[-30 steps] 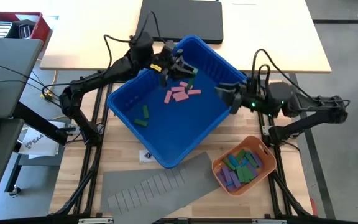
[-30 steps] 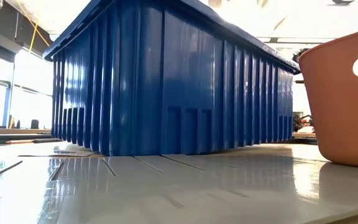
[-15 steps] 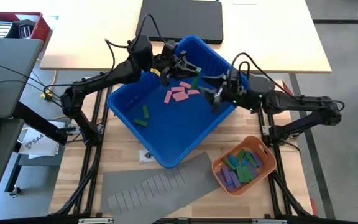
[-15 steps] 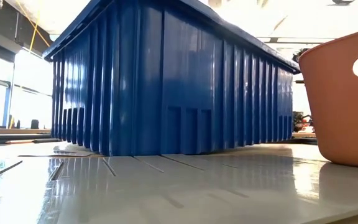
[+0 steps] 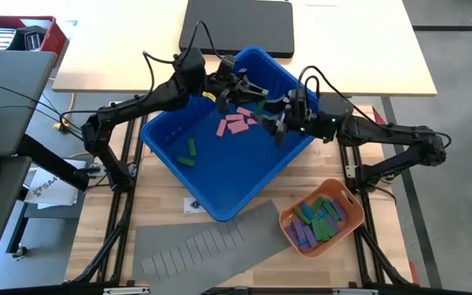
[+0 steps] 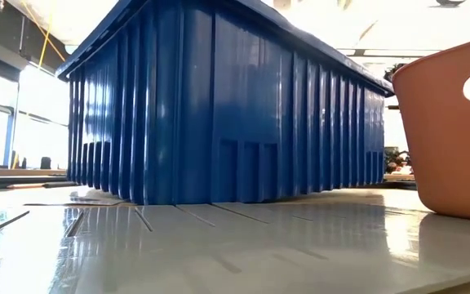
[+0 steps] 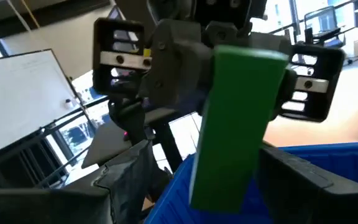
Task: Sort blocks
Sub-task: Put the green block into the orange bin
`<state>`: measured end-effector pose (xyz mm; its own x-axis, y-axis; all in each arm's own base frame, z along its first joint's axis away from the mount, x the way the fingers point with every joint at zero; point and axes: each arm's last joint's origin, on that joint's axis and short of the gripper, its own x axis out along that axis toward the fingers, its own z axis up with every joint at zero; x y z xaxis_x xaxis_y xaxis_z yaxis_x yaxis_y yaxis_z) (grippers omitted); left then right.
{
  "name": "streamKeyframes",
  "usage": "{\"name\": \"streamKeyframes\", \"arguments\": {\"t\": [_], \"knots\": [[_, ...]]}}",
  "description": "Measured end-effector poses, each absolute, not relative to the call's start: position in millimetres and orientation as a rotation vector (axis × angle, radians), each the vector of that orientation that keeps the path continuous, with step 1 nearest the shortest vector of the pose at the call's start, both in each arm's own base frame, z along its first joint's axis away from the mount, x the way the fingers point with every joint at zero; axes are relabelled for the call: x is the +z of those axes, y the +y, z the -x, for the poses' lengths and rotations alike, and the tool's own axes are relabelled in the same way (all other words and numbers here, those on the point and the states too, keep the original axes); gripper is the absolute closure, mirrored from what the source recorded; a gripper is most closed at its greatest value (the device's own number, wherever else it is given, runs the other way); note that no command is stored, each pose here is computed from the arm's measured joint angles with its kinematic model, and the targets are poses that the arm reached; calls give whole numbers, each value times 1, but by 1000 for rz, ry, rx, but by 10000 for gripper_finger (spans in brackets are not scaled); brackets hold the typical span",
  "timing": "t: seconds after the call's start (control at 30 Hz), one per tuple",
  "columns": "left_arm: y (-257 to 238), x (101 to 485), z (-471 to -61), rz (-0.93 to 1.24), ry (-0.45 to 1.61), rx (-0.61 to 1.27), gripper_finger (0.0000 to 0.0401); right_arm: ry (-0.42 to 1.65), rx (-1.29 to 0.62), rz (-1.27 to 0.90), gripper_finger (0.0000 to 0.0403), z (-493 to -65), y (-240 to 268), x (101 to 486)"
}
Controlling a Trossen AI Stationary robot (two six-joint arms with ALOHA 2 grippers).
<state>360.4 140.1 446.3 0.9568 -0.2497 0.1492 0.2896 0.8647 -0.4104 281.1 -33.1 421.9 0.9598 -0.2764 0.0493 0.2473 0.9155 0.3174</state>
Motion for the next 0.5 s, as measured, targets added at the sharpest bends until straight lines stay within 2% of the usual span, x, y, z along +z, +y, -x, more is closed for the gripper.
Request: {"name": "streamKeyframes", "arguments": {"t": [0.1,0.17,0.33,0.5], "knots": [[137,446,-362,445,-89,-291,309,-112,-289,-339,162,-281,-36,423],[135,446,-362,443,-91,-299,307,-118,-299,-339,190,-280,-37,424],[130,446,-364,446,-86,-308,260,-109,-295,-340,305,-280,-37,423],[134,446,-362,451,-76,-303,214,-105,-297,-422,301,-267,-34,430]]}}
